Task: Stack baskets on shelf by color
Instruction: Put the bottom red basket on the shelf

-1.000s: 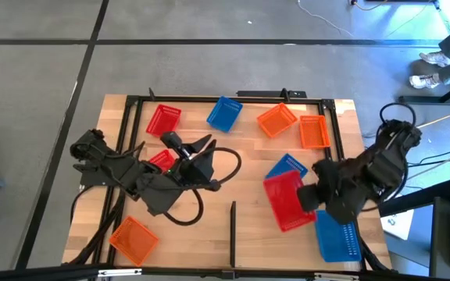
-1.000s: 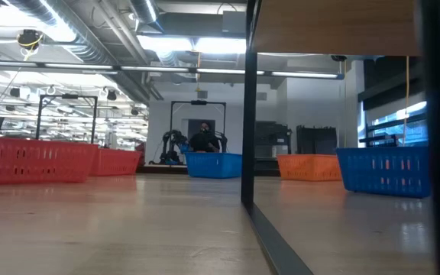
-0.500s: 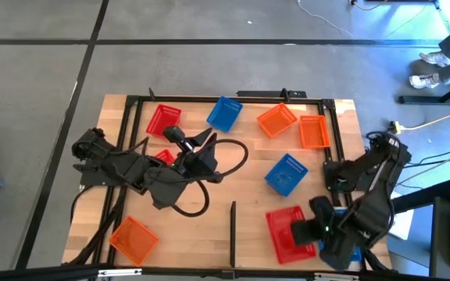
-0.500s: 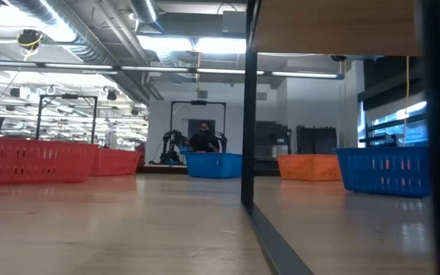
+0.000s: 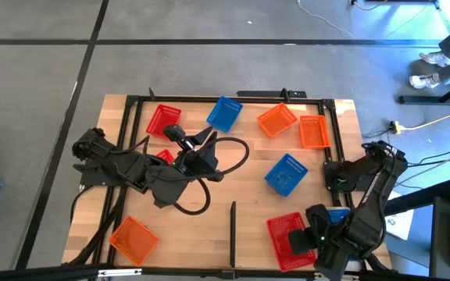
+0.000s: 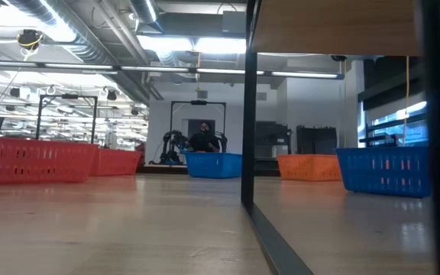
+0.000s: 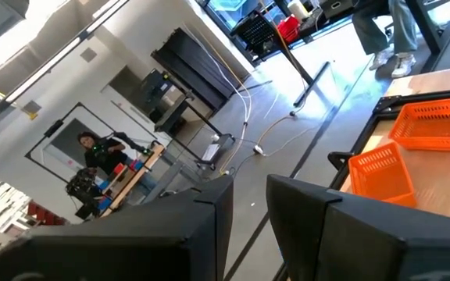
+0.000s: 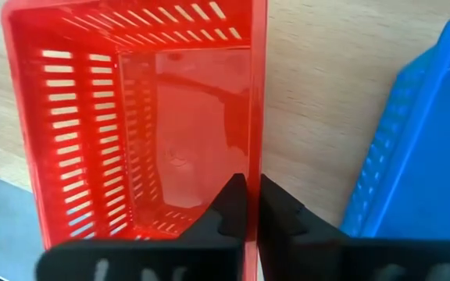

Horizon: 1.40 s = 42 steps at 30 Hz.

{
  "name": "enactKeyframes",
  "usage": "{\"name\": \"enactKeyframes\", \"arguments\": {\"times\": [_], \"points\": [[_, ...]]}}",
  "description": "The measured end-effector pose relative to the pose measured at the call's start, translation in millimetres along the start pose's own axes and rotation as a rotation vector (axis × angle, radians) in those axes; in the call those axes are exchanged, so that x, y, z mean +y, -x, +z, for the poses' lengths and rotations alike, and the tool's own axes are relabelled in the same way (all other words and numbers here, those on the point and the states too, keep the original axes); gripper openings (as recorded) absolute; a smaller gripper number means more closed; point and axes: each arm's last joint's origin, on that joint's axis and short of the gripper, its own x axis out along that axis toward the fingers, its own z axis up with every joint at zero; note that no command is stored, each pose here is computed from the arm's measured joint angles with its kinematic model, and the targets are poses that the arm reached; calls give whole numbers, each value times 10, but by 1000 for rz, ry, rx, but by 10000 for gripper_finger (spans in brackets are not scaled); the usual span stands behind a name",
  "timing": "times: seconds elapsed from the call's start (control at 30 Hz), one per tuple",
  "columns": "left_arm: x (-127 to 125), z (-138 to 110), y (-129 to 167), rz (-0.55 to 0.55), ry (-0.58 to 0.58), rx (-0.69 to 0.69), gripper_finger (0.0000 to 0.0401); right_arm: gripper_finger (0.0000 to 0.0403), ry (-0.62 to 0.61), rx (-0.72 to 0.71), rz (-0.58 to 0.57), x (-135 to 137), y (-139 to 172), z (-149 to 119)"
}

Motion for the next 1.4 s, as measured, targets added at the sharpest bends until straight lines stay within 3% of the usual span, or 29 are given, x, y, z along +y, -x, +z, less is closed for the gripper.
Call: {"name": "enactKeyframes", "arguments": {"times": [0.33, 0.67, 0.8, 0.97, 1.13, 1.4], "points": [[-1, 0, 0, 0, 1, 0, 76, 72, 64, -4, -6, 0, -2, 10], [-1, 0, 1, 0, 0, 0, 76, 76, 31, 43, -18, -57, 136, 103], [-3, 0, 1, 0, -1, 0, 76, 77, 28, 13, 64, -71, 242, 172], [-3, 0, 1, 0, 0, 0, 76, 77, 119, -63, 220, -48, 374, 262], [-2, -1, -20, 3, -1, 3, 76, 77, 261, -83, 207, -26, 293, 270], [-3, -5, -59, 12, -2, 10, 76, 77, 306, -138, 162, -76, 84, 267]]}}
